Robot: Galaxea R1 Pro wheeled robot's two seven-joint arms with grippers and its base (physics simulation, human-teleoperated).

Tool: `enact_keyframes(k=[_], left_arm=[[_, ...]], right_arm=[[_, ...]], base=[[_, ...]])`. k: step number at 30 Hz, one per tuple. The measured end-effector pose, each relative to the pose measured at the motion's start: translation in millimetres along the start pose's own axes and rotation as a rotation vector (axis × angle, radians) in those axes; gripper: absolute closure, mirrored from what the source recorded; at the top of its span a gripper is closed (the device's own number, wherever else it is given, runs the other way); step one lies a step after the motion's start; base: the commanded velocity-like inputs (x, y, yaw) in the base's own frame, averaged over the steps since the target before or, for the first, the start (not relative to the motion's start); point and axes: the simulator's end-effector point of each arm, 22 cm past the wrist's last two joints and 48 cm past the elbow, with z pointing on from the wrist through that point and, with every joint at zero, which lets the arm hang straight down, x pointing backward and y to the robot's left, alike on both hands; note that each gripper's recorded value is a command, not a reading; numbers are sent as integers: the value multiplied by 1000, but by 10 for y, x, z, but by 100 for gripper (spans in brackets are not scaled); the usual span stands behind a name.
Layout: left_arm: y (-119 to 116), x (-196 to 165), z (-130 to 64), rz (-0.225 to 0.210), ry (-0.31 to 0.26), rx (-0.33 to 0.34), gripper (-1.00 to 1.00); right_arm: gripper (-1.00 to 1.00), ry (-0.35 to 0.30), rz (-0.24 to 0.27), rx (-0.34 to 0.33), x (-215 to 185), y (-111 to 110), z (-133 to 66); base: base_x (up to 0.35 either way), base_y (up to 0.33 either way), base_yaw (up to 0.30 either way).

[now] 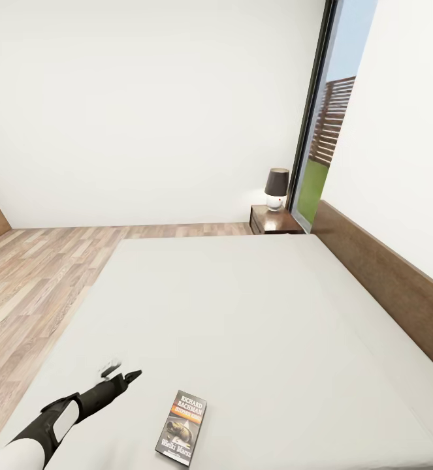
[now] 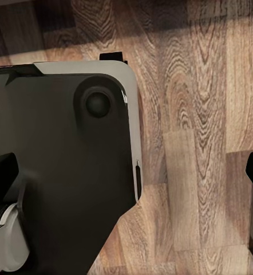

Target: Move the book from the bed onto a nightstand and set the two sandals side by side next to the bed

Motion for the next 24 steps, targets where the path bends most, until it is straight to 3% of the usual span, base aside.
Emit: enact_keyframes(k=[24], left_arm=[[316, 165, -10, -21, 31, -130, -100]], right_arm=[[-100, 0, -1, -1, 1, 10, 1]], base=[[0, 0, 0]])
